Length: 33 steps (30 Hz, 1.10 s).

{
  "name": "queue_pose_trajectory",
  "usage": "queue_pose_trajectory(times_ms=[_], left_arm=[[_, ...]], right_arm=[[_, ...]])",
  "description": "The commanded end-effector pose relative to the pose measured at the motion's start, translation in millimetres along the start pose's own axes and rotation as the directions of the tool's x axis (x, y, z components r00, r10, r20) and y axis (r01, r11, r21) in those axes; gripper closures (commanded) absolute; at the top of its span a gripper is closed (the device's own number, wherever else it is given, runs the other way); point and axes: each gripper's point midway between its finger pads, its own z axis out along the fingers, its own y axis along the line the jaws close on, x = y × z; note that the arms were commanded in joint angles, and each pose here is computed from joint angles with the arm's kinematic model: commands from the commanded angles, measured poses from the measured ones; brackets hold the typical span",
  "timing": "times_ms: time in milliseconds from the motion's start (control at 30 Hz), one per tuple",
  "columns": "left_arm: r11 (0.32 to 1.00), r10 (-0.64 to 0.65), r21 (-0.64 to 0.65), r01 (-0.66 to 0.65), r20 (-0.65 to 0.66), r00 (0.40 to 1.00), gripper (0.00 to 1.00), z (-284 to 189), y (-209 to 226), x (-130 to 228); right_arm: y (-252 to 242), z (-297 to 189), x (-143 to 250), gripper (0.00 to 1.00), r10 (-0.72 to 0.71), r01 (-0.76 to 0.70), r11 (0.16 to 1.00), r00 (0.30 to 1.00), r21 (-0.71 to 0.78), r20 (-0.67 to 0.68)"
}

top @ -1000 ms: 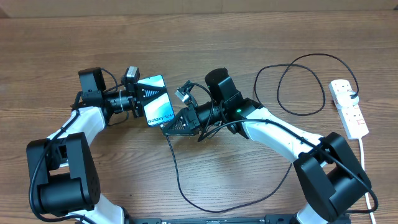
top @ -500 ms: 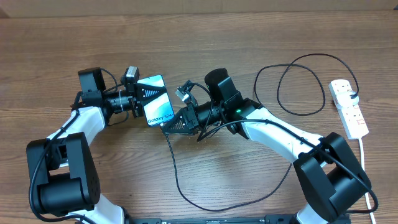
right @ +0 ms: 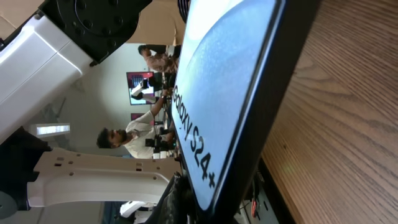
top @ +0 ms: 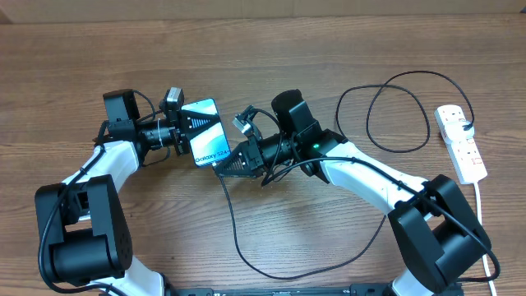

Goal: Plug charger to phone and switch on socket

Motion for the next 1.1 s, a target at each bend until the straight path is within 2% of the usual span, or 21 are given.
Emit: queue_pose_trajectory(times_ms=[0,400,733,1067], left_arm=[[0.998,0.048,0.037,-0.046,-0.049,0.998,0.96,2,-22,10],[0.998,0.048,0.037,-0.046,-0.049,0.998,0.96,2,-22,10],[0.997,0.068,0.043,-0.065,-0.056,0.996,0.96,2,-23,11],[0.995,0.089,0.058,-0.085,-0.071,0.993,0.96,1,-25,14]], right_arm=[[4,-7,-15,0.96,-0.025,0.024,1.000,0.998,0.016,0.052],[2,-7,-17,0.96,-0.024,0.022,0.999,0.997,0.028,0.067],[-9,-9,-33,0.96,0.067,-0.081,0.993,0.984,0.081,0.164],[-12,-11,-41,0.96,0.103,-0.125,0.988,0.972,0.091,0.213]])
